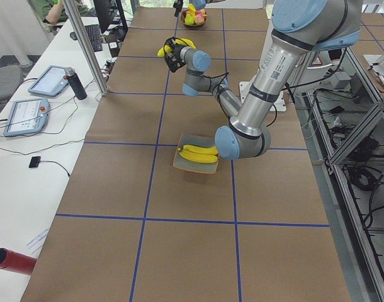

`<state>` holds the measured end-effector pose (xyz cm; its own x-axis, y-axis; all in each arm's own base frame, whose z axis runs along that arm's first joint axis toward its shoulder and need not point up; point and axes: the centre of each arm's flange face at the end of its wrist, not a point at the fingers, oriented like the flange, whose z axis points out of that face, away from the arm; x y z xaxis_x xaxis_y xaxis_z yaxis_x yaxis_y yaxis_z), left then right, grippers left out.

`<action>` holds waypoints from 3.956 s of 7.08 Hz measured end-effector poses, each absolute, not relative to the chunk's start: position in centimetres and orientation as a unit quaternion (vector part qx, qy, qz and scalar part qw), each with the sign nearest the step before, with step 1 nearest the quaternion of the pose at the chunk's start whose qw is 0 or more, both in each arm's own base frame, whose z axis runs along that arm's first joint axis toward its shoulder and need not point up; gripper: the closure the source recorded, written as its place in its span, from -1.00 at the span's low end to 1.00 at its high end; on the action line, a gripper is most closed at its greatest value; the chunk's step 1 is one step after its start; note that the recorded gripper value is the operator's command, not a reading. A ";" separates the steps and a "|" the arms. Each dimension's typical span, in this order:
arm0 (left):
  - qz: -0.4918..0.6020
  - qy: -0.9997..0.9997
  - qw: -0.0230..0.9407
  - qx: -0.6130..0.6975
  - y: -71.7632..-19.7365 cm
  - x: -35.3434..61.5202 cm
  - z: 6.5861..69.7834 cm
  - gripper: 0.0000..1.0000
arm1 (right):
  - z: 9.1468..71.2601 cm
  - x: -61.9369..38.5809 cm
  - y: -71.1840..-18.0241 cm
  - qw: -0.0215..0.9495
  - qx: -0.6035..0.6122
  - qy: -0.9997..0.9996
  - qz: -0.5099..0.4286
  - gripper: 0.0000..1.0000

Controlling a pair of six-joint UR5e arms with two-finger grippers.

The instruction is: Transfer all bananas from basket to plate

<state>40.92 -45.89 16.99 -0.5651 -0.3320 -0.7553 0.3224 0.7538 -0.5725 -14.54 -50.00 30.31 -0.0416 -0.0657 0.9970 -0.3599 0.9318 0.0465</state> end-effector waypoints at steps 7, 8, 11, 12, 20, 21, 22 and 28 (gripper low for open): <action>-0.174 0.503 0.825 0.190 -41.3 35.1 26.9 1.00 | 49.7 -5.0 -51.8 0.858 0.208 -0.470 -0.007 -0.99; -0.146 0.471 0.847 0.200 -40.1 33.2 30.1 1.00 | 50.8 -4.4 -51.8 0.869 0.203 -0.450 -0.016 -0.99; -0.081 0.386 0.892 0.219 -38.5 28.0 37.6 1.00 | 54.6 -4.0 -50.4 0.895 0.189 -0.403 -0.031 -0.99; -0.078 0.373 0.899 0.214 -38.7 28.0 39.1 1.00 | 55.2 -3.9 -50.1 0.899 0.184 -0.397 -0.035 -0.99; -0.113 0.372 0.908 0.152 -36.3 32.9 42.1 1.00 | 55.9 -4.0 -50.0 0.902 0.173 -0.395 -0.037 -0.99; -0.114 0.371 0.909 0.151 -36.1 33.1 42.3 1.00 | 55.9 -4.1 -49.9 0.901 0.172 -0.396 -0.037 -0.99; -0.115 0.369 0.910 0.150 -36.0 33.2 42.5 1.00 | 55.9 -4.1 -49.9 0.901 0.171 -0.397 -0.037 -0.99; -0.107 0.364 0.914 0.147 -35.8 34.0 43.3 -1.00 | 55.9 -4.1 -49.7 0.901 0.168 -0.399 -0.035 -0.99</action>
<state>33.99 -35.83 43.27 0.7127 -0.0879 -0.6959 0.3017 0.9341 0.1910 -4.05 -49.71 55.94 0.6790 -0.1978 0.7070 -0.0709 0.9409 0.3313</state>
